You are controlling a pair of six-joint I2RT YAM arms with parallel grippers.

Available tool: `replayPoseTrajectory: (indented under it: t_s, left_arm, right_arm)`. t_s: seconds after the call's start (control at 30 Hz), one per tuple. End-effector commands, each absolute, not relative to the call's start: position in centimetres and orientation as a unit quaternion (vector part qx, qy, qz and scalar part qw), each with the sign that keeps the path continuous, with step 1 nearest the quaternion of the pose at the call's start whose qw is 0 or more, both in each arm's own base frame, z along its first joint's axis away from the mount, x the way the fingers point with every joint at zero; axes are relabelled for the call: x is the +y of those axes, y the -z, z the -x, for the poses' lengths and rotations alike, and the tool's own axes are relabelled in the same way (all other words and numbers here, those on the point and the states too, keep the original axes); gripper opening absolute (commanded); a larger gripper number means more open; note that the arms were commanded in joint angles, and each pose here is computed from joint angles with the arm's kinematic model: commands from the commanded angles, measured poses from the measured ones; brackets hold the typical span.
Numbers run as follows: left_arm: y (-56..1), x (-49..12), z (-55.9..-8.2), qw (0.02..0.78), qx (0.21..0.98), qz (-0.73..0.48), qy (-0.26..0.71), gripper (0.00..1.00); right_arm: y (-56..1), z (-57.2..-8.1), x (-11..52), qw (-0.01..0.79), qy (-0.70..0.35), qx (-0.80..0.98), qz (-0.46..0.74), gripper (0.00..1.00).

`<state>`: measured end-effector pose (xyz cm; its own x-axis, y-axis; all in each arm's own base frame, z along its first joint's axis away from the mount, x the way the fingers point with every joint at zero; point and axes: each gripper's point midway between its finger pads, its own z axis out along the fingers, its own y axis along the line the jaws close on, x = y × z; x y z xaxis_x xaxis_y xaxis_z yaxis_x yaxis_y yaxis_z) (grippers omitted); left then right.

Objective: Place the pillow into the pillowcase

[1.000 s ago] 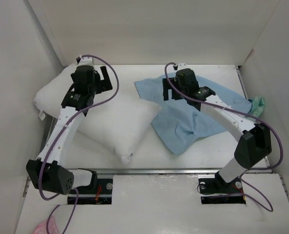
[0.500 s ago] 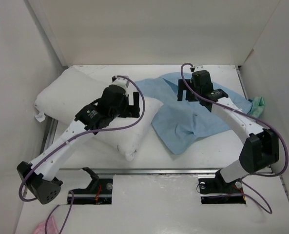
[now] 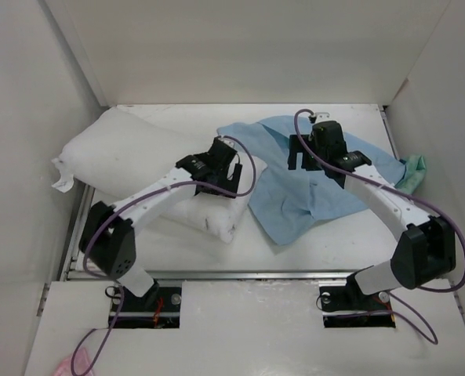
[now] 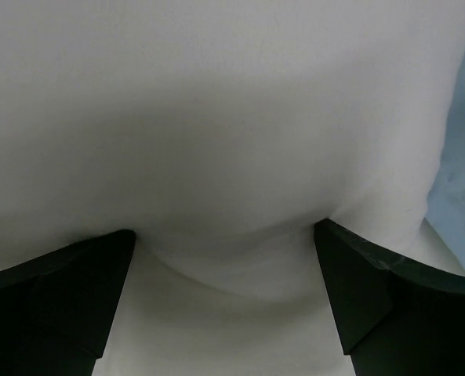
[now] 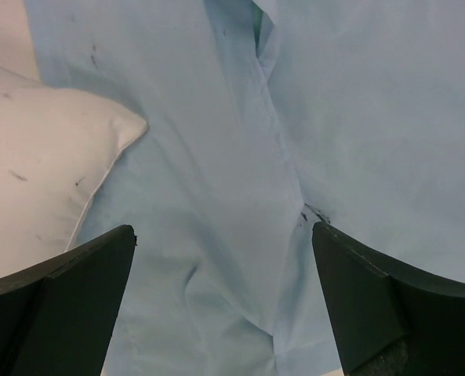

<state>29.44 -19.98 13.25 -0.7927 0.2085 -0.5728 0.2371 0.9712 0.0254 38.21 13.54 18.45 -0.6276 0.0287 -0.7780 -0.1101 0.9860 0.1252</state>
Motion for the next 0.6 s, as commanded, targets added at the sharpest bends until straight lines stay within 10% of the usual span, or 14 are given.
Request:
replayPoseTrajectory:
  t_s: [0.0,0.07,0.1,0.13,0.57]
  left_arm:
    - [-9.1,-21.3,-31.4,0.266,0.951,-0.158,-0.010,1.00]
    - [-7.9,-21.5,-32.0,0.252,0.953,-0.166,-0.027,0.68]
    - [-6.8,-21.4,-32.2,0.242,0.955,-0.168,-0.039,0.21]
    - [-6.6,-21.5,-32.9,0.246,0.957,-0.152,-0.036,0.00]
    - [-31.7,-16.7,-37.6,0.548,0.836,-0.023,0.005,0.00]
  right_arm:
    - [-17.6,-39.1,12.2,0.435,-0.052,0.899,-0.002,1.00]
    - [-17.3,-39.4,11.6,0.433,-0.042,0.900,-0.009,1.00]
    - [-16.9,-39.5,11.5,0.429,-0.037,0.902,-0.011,1.00]
    - [-16.9,-39.6,11.0,0.430,-0.034,0.902,-0.016,1.00]
    - [-15.8,-50.8,11.7,0.436,0.016,0.897,-0.067,0.97]
